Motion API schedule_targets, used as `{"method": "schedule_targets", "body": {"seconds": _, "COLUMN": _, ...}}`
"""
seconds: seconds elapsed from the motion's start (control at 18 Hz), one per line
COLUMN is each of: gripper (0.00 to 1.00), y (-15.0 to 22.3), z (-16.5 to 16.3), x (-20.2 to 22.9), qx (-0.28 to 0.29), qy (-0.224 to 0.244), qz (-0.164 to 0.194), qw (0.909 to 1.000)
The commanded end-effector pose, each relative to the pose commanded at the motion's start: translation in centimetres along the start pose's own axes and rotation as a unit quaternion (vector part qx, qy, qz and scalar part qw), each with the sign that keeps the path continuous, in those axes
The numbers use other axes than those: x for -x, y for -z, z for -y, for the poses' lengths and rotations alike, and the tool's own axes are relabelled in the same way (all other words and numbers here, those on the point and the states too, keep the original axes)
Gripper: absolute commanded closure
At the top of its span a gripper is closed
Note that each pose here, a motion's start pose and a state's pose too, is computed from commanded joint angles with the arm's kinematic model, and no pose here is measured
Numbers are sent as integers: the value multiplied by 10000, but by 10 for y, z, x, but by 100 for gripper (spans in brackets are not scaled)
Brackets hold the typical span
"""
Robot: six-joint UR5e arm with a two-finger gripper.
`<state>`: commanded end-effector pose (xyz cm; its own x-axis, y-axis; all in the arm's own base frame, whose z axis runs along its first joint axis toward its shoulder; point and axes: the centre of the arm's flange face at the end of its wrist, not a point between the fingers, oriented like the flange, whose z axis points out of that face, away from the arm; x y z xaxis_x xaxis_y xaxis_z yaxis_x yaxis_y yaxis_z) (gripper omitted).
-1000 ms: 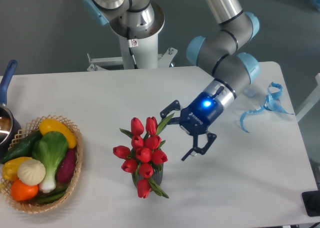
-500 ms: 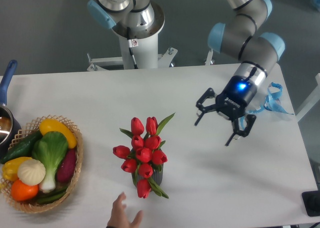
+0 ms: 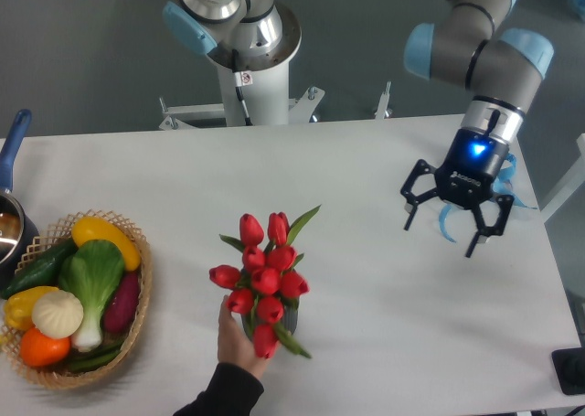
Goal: Insert the flowers into the vase
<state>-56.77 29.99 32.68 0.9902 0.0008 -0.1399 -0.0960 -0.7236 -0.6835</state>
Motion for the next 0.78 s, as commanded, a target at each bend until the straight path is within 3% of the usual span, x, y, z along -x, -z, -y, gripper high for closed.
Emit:
{"method": "schedule_targets", "body": {"seconds": 0.17, "gripper": 0, "y": 6, "z": -9, "x": 4, "qx": 844, "qy": -74, "qz": 238, "qw": 9961}}
{"method": "schedule_targets", "body": {"seconds": 0.33, "gripper": 0, "y": 16, "z": -4, "x": 14, "qx": 1240, "qy": -166, "qz": 422, "qw": 9912}}
{"method": "schedule_targets", "body": {"seconds": 0.67, "gripper": 0, "y": 8, "z": 6, "x": -1, "qx": 2435, "qy": -348, "qz": 417, "qw": 9684}}
{"method": "schedule_targets", "body": {"seconds": 0.78, "gripper": 0, "y": 7, "z": 4, "x": -3, "qx": 2541, "qy": -323, "qz": 353, "qw": 9660}}
